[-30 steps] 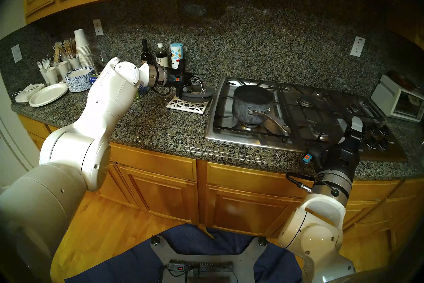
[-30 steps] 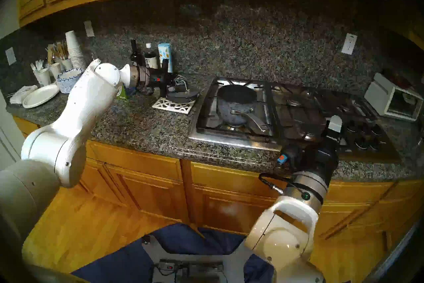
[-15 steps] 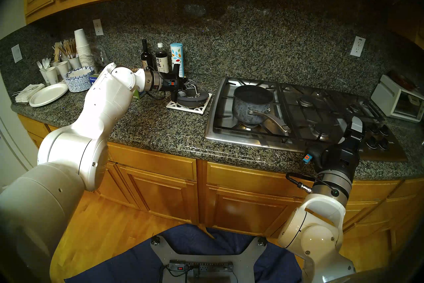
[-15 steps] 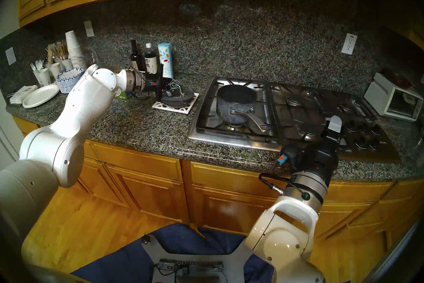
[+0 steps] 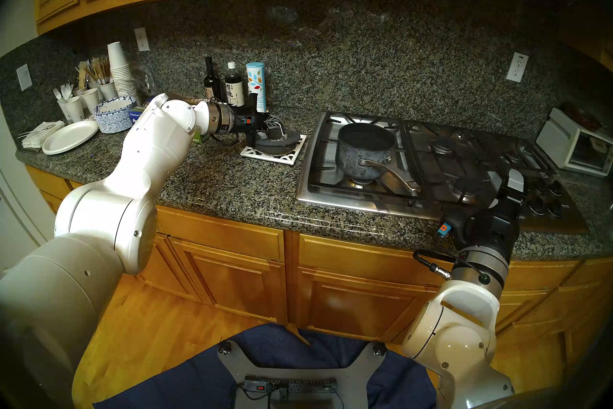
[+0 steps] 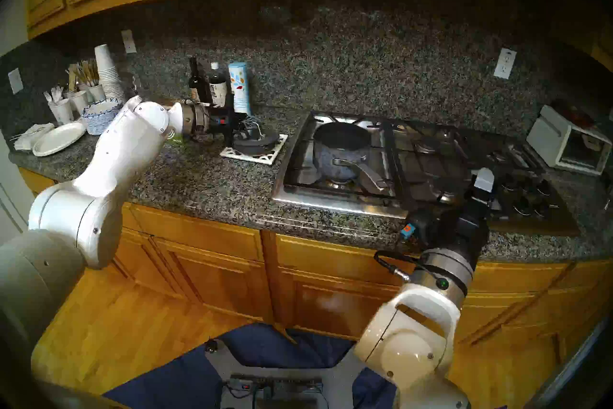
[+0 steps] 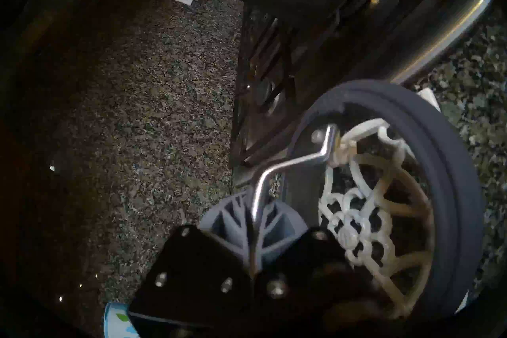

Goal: Pick up the pot, put it on the stove, take off the pot lid

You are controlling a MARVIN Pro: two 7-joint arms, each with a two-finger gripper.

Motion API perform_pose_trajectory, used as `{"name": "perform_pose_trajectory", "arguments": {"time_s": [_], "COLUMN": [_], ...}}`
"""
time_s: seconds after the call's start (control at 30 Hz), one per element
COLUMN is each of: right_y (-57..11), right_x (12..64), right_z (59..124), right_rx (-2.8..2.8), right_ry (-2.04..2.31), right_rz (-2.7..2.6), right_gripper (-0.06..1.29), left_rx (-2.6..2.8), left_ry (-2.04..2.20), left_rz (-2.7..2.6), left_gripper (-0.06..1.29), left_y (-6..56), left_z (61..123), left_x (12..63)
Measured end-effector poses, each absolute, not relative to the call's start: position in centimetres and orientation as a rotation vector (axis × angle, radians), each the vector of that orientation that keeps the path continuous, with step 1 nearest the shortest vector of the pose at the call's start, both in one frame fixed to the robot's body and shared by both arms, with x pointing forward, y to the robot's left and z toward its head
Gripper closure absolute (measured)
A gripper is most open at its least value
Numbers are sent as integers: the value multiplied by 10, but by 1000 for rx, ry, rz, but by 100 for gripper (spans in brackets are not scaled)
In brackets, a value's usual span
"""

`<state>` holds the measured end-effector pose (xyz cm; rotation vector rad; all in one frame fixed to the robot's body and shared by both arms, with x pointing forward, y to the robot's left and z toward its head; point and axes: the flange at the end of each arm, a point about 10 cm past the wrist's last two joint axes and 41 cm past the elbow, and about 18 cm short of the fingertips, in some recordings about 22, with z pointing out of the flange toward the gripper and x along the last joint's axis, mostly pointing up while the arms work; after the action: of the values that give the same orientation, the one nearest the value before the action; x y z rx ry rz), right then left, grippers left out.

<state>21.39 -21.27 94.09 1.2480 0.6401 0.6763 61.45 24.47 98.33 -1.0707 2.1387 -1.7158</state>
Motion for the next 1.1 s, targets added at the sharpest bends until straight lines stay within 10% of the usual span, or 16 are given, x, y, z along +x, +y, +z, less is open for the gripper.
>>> {"name": "perform_pose_trajectory", "arguments": {"time_s": [1.1], "right_y": [-213], "right_x": [214], "right_z": [940], "right_rx": [1255], "right_ry": [642], "right_rz": [678], "right_gripper": [-1], "left_rx": [-990], "left_ry": [2114], "left_rz": [-1741], "left_gripper": [125], "left_y": [253], "left_z": [964], "left_x": [611]}}
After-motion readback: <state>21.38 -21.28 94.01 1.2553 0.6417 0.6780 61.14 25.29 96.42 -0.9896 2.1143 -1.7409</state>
